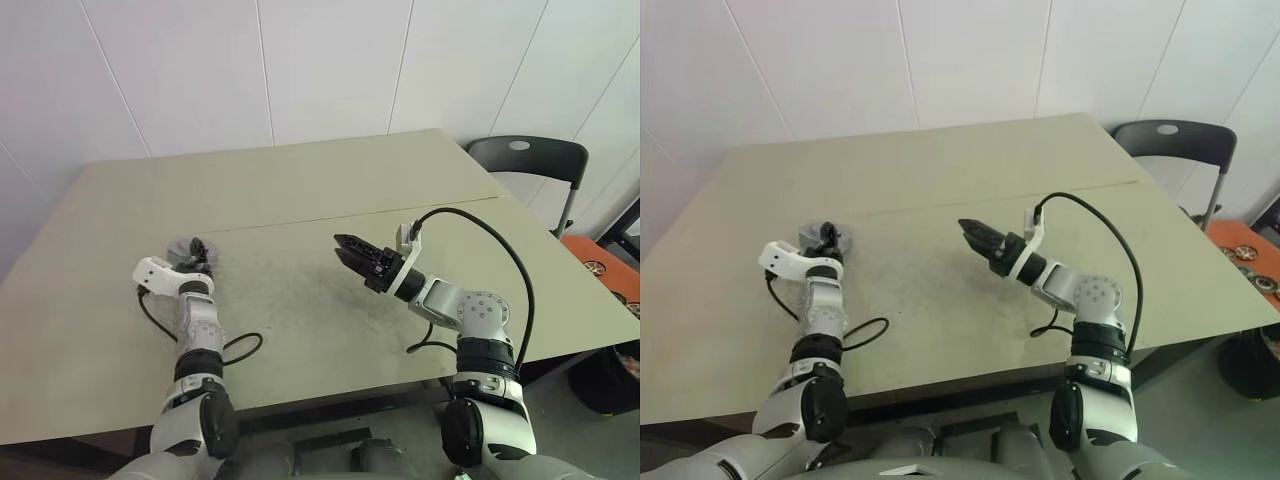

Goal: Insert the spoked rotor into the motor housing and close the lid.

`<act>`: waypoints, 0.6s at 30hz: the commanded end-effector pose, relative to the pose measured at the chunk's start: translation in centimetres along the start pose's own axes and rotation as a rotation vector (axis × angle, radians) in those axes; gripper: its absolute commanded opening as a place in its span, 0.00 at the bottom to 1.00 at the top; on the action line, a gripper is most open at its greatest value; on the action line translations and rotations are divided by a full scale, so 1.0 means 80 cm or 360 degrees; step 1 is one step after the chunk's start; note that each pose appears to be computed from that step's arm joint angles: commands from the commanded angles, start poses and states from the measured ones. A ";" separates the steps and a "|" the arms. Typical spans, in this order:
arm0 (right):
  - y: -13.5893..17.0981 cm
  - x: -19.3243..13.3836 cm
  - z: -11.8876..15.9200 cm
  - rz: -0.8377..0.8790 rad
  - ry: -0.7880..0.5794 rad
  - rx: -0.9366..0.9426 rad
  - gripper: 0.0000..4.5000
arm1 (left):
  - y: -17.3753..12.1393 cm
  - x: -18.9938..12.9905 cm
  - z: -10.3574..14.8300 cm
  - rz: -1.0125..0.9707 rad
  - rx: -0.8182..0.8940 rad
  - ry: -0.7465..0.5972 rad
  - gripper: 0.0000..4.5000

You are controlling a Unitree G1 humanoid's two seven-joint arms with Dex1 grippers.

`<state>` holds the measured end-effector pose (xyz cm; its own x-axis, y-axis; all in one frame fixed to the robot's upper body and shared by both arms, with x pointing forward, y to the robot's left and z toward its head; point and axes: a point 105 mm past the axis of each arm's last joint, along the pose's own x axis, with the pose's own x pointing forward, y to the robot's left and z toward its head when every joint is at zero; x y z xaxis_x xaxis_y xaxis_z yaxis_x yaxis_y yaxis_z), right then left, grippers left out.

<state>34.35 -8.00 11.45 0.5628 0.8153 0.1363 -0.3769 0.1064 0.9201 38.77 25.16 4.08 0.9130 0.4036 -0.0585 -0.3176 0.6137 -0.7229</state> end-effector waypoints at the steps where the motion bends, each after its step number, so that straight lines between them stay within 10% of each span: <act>1: 0.014 0.002 0.007 0.0071 -0.0017 -0.0049 0.71 | 0.000 0.010 0.033 0.0082 0.0127 -0.0156 0.99; 18: 0.012 0.002 0.002 0.0067 0.0014 -0.0069 0.71 | 0.001 0.009 0.049 0.0213 0.0496 -0.0258 0.99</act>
<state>34.13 -7.87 11.17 0.5514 0.8240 0.1302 -0.3830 0.1114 0.9170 37.80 28.00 3.97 0.8005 0.5864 -0.1235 -0.5579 0.6541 -0.5108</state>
